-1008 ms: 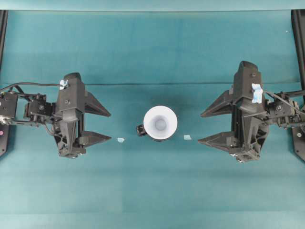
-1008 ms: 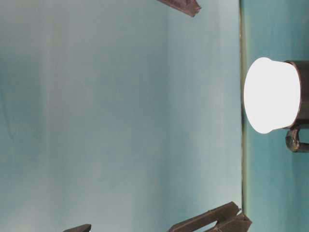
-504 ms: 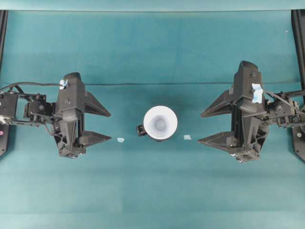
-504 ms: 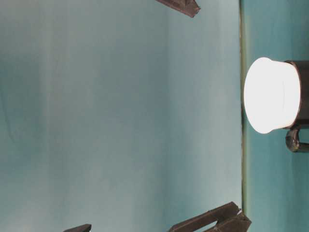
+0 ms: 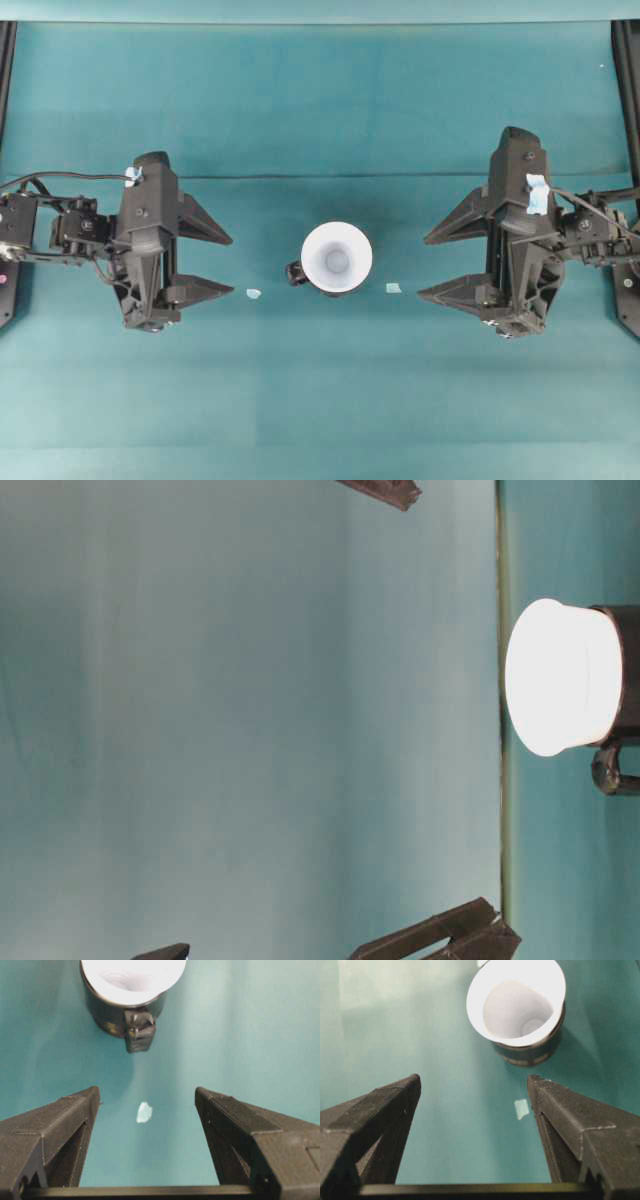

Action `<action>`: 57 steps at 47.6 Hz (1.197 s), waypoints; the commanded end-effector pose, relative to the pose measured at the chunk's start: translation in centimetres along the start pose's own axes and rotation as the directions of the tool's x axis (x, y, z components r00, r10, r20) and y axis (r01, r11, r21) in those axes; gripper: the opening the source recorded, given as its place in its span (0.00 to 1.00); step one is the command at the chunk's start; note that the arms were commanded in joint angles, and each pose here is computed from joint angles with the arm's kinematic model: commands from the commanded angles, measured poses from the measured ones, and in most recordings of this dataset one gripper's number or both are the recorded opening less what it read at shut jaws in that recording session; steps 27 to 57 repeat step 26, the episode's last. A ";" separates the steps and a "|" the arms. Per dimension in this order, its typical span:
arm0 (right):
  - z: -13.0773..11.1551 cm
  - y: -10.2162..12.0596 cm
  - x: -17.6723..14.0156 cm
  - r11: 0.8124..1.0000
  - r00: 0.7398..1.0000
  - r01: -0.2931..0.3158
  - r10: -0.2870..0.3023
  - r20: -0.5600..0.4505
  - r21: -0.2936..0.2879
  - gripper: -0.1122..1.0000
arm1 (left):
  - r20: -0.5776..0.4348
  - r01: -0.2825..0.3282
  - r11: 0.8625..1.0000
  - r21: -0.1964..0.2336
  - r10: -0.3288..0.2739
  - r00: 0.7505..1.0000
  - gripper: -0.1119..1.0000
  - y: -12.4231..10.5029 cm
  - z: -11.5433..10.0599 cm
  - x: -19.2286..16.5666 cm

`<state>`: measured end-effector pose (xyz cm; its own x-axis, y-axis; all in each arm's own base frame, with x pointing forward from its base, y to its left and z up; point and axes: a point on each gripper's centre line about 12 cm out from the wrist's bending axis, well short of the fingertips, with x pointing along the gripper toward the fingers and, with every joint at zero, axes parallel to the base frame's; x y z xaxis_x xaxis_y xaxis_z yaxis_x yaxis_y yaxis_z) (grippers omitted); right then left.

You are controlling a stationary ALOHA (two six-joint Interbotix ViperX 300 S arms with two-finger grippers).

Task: Put a paper cup into the cup holder on your left arm.

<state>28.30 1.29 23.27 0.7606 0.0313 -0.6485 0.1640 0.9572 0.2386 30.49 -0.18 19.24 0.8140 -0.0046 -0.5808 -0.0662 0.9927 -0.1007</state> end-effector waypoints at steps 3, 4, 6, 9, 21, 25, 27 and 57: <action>0.8 0.1 -0.3 1.000 1.000 -0.007 0.006 0.030 0.011 0.90 | 0.026 0.004 1.000 0.002 -0.005 1.000 0.85 -0.2 0.9 -0.1; 0.9 0.2 -0.3 1.000 0.999 -0.008 0.008 0.035 0.011 0.90 | 0.027 0.005 1.000 0.002 -0.005 1.000 0.85 -0.2 0.9 -0.1; 1.0 0.2 -0.3 1.000 0.999 -0.010 0.009 0.042 0.011 0.90 | 0.027 0.005 1.000 0.002 -0.005 1.000 0.85 -0.2 0.9 -0.1; 1.1 0.2 -0.3 1.000 0.999 -0.015 0.014 0.052 0.010 0.90 | 0.027 0.005 1.000 0.002 -0.005 1.000 0.85 -0.2 0.8 -0.1; 0.9 0.1 -0.3 1.000 0.999 -0.012 0.011 0.045 0.014 0.90 | 0.053 0.008 1.000 0.003 -0.008 0.999 0.85 -0.2 1.4 0.0; 0.9 0.1 -0.3 1.000 0.999 -0.010 0.010 0.040 0.014 0.90 | 0.058 0.009 1.000 0.003 -0.009 0.998 0.85 -0.2 1.4 0.0; 0.8 0.1 -0.3 1.000 0.999 -0.010 0.009 0.039 0.014 0.90 | 0.059 0.009 1.000 0.003 -0.009 0.998 0.85 -0.2 1.4 -0.1; 0.8 0.1 -0.3 1.000 0.999 -0.010 0.009 0.039 0.014 0.90 | 0.059 0.009 1.000 0.003 -0.009 0.998 0.85 -0.2 1.4 -0.1</action>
